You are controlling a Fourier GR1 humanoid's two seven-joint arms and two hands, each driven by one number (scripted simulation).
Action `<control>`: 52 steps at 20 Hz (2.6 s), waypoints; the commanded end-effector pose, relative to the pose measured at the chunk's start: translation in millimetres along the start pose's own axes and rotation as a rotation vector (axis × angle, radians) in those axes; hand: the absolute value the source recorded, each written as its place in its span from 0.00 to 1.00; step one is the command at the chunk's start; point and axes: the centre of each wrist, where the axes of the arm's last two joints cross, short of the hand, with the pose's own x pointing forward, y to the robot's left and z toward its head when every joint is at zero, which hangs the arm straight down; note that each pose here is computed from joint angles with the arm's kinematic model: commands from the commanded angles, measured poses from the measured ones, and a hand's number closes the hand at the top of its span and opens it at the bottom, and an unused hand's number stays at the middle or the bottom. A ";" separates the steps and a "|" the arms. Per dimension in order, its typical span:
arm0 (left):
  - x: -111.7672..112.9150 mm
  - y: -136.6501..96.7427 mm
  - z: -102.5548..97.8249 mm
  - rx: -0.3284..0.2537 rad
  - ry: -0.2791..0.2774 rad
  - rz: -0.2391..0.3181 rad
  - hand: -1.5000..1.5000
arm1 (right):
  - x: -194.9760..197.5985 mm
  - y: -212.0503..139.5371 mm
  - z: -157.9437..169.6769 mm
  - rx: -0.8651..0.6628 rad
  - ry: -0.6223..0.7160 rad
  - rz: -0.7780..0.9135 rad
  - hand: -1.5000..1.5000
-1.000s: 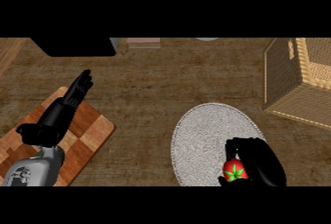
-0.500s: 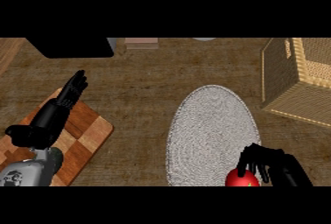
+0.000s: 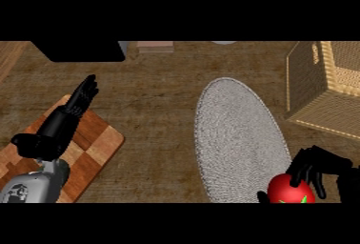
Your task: Pick the tomato from the placemat and place it in the basket
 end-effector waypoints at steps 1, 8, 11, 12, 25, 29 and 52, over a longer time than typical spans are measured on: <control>-4.0 1.7 11.0 -0.015 -0.006 0.002 0.50 | 33.6 -46.0 27.7 -0.131 -0.026 -0.011 1.00; -8.2 -16.2 6.6 -0.012 -0.009 -0.013 0.50 | 47.3 -62.1 -48.3 -0.219 0.017 0.004 1.00; -11.3 -5.4 -5.6 -0.017 0.017 0.010 0.50 | 43.4 -94.9 -73.6 -0.278 0.056 0.029 1.00; 2.2 -0.1 2.3 -0.024 -0.004 0.009 0.50 | 50.6 -95.8 -83.2 -0.314 0.084 0.017 1.00; -4.2 -3.8 -3.4 -0.012 -0.015 0.001 0.50 | -10.8 -172.4 -165.4 -0.537 0.171 -0.024 1.00; -6.1 -15.0 -2.7 -0.006 0.001 0.002 0.50 | -28.2 -180.9 -176.0 -0.534 0.205 -0.011 1.00; -3.3 22.5 -8.4 0.001 -0.021 0.005 0.50 | -169.4 -172.1 -209.5 -0.684 0.172 -0.035 0.00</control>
